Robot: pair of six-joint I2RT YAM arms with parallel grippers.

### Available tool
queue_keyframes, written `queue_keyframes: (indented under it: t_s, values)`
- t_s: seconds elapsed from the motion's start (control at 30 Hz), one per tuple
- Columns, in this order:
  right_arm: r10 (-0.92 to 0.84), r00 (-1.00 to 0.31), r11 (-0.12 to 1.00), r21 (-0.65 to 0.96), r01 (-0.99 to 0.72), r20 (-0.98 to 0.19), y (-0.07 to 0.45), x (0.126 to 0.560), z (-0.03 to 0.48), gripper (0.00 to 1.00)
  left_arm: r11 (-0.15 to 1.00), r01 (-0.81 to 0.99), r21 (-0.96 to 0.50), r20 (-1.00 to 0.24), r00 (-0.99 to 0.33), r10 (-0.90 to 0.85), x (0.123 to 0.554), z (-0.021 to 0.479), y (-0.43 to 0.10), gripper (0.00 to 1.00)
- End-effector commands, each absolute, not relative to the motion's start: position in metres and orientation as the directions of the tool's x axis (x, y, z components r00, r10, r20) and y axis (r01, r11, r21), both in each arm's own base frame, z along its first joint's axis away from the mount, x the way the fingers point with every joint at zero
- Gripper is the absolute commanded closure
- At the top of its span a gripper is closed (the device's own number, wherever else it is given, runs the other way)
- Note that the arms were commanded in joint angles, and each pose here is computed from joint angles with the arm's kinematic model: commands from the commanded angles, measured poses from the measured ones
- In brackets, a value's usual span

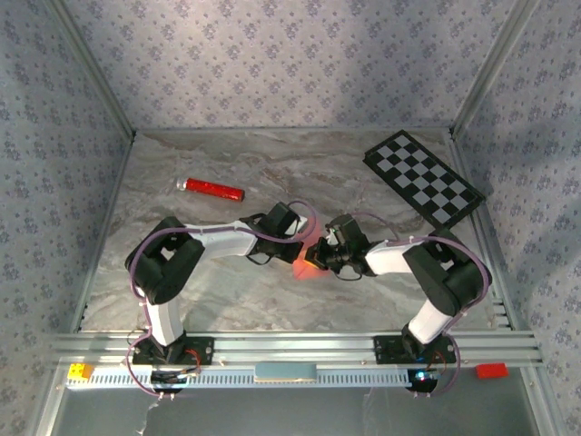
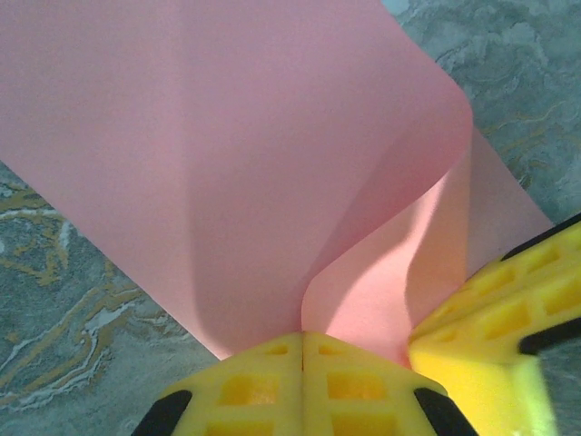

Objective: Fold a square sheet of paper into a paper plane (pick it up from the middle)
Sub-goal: Fold the triangle a second time at the center of the table.

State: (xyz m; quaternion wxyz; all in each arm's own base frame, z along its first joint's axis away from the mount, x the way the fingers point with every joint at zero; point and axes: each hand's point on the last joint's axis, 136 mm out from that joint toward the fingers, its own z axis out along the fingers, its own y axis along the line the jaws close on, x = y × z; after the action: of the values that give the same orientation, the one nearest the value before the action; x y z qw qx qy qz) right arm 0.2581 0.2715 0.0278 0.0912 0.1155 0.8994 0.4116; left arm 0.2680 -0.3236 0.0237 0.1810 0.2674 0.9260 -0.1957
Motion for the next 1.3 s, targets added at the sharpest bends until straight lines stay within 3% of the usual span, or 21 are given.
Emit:
queue_keyframes:
  t_s: [0.0,0.2,0.43,0.77,1.07,1.27]
  values:
    - [0.289,-0.951,0.634,0.766,0.107,-0.107,0.27,0.273,0.045,1.0,0.78,0.571,-0.255,-0.412,-0.794,0.447,0.267,0.017,-0.321,1.0]
    - [0.312,-0.948,0.636,0.756,0.153,-0.071,0.266,0.286,0.028,1.0,0.781,0.571,-0.254,-0.411,-0.795,0.447,0.267,0.017,-0.321,1.0]
    - [0.39,-0.921,0.679,0.679,0.279,-0.011,0.241,0.273,-0.009,1.0,0.782,0.572,-0.247,-0.407,-0.794,0.452,0.267,0.015,-0.319,1.0]
    - [0.357,-0.931,0.625,0.76,0.177,-0.076,0.252,0.294,0.037,0.98,0.781,0.578,-0.237,-0.402,-0.79,0.463,0.266,0.014,-0.318,1.0]
    - [0.476,-0.879,0.625,0.712,0.319,-0.024,0.219,0.29,-0.009,1.0,0.779,0.581,-0.235,-0.402,-0.788,0.467,0.267,0.014,-0.318,1.0]
    - [0.522,-0.852,0.637,0.679,0.366,-0.031,0.207,0.285,-0.007,1.0,0.78,0.581,-0.233,-0.401,-0.788,0.468,0.267,0.014,-0.317,1.0]
